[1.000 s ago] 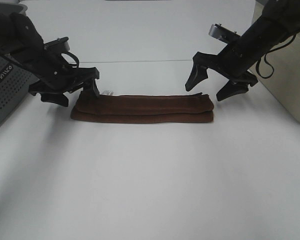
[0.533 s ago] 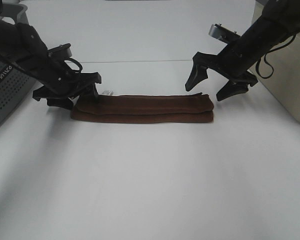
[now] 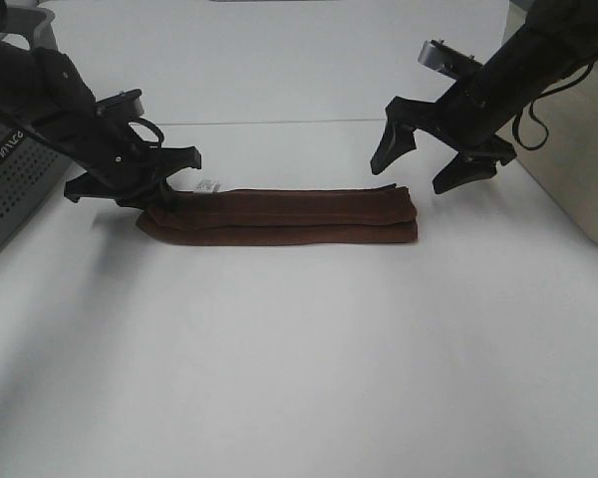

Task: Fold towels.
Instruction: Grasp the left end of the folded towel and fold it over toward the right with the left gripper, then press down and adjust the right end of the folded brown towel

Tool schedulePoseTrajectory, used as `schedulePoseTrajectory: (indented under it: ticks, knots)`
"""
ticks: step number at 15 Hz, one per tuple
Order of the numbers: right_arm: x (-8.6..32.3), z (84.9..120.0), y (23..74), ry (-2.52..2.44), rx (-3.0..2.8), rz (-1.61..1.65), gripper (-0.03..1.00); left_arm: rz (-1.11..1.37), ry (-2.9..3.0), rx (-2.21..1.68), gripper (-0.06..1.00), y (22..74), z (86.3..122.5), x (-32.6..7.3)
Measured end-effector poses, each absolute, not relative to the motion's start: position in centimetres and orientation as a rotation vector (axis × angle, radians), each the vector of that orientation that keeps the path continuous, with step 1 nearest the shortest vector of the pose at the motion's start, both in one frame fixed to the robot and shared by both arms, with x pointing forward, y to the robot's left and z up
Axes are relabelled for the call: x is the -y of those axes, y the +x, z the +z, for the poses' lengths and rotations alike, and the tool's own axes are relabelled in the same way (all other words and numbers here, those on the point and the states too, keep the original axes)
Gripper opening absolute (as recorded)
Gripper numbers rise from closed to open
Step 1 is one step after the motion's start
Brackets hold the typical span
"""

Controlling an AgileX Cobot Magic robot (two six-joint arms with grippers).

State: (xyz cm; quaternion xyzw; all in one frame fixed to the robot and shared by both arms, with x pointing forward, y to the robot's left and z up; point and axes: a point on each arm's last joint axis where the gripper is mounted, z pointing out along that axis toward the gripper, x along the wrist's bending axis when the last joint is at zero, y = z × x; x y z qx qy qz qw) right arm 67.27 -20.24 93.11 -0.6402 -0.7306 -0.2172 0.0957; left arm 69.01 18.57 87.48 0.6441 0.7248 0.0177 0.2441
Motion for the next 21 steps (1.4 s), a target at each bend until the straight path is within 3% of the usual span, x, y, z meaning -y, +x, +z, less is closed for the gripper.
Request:
schedulePoseTrajectory:
  ticks: [3,6,8,10,14,16,19,21]
  knots:
    - [20.2,94.7,67.0,-1.887,2.179,-0.674,0.88,0.078,1.821,-1.996,0.07,68.4,91.2,-20.9]
    - [20.2,95.2,66.6,-1.863,2.172,-0.656,0.88,0.092,1.824,-1.974,0.07,68.4,96.1,-20.6]
    - [20.2,96.7,66.1,-1.842,2.185,-0.67,0.88,0.096,1.823,-1.886,0.07,68.7,100.1,-17.6]
    - [20.2,98.6,65.7,-1.834,2.204,-0.71,0.88,0.077,1.82,-1.827,0.07,68.2,101.5,-14.0]
    - [20.4,101.6,64.7,-1.837,2.241,-0.754,0.88,-0.015,1.789,-1.845,0.08,67.8,99.6,-8.1]
    - [20.6,102.8,64.3,-1.849,2.259,-0.773,0.88,-0.068,1.775,-1.853,0.17,67.9,98.1,-5.9]
    - [20.7,103.4,64.1,-1.86,2.258,-0.778,0.88,-0.2,1.666,-1.865,0.44,67.9,96.7,-3.7]
    - [20.7,103.4,64.0,-1.858,2.258,-0.775,0.88,-0.272,1.547,-1.861,0.56,68.2,97.0,-2.9]
